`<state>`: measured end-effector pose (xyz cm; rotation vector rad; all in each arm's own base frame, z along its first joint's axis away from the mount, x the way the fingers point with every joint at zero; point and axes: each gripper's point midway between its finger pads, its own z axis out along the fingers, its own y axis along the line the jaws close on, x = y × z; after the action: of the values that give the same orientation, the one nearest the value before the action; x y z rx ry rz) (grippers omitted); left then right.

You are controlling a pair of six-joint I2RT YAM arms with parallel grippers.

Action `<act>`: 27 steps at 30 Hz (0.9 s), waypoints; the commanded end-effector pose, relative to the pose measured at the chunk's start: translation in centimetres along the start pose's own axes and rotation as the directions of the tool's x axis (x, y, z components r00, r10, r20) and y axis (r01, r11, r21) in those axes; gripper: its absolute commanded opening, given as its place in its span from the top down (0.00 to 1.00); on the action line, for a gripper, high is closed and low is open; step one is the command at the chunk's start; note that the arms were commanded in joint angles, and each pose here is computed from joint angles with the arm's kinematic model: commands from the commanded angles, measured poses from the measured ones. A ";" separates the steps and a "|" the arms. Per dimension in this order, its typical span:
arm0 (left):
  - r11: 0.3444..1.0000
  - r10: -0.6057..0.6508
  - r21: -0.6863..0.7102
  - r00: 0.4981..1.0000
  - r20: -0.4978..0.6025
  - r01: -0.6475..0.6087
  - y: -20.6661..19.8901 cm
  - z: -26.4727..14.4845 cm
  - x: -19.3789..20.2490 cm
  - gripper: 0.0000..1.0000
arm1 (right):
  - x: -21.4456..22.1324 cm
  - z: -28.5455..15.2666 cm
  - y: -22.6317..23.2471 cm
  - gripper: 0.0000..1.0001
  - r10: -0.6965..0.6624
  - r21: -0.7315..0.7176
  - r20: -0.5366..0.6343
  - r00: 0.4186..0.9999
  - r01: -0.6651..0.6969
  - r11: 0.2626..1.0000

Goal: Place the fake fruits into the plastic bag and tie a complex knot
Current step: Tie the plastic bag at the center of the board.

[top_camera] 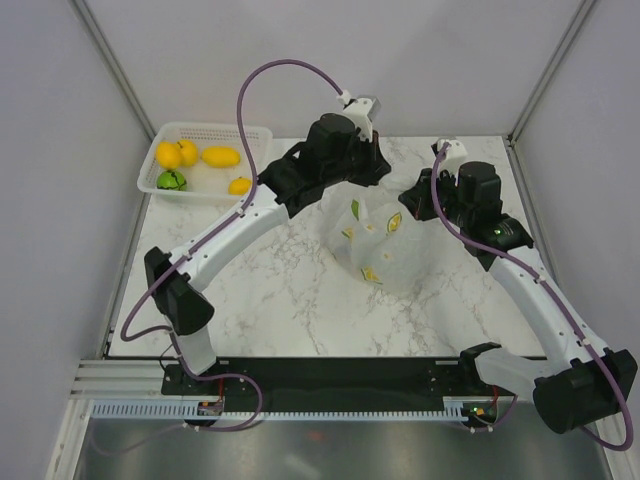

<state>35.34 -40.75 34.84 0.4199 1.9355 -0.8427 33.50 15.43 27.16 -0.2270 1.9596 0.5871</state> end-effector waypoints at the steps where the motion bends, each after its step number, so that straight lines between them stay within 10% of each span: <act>1: 0.998 -0.012 -0.065 0.998 0.069 0.017 1.2 -3.2 -2.0 0.98 | -0.9 -0.6 -1.3 0.88 -0.009 0.073 0.016 1.000 0.008 0.997; 27: 0.936 -0.349 -0.131 0.907 -0.236 0.327 1.9 -4.0 10.0 0.98 | -3.4 -1.4 -3.2 1.00 0.003 0.215 0.069 0.998 -0.018 0.977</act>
<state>30.20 -38.86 29.22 0.2033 2.1638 -0.9965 32.55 15.64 25.75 -0.2099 2.0641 0.5785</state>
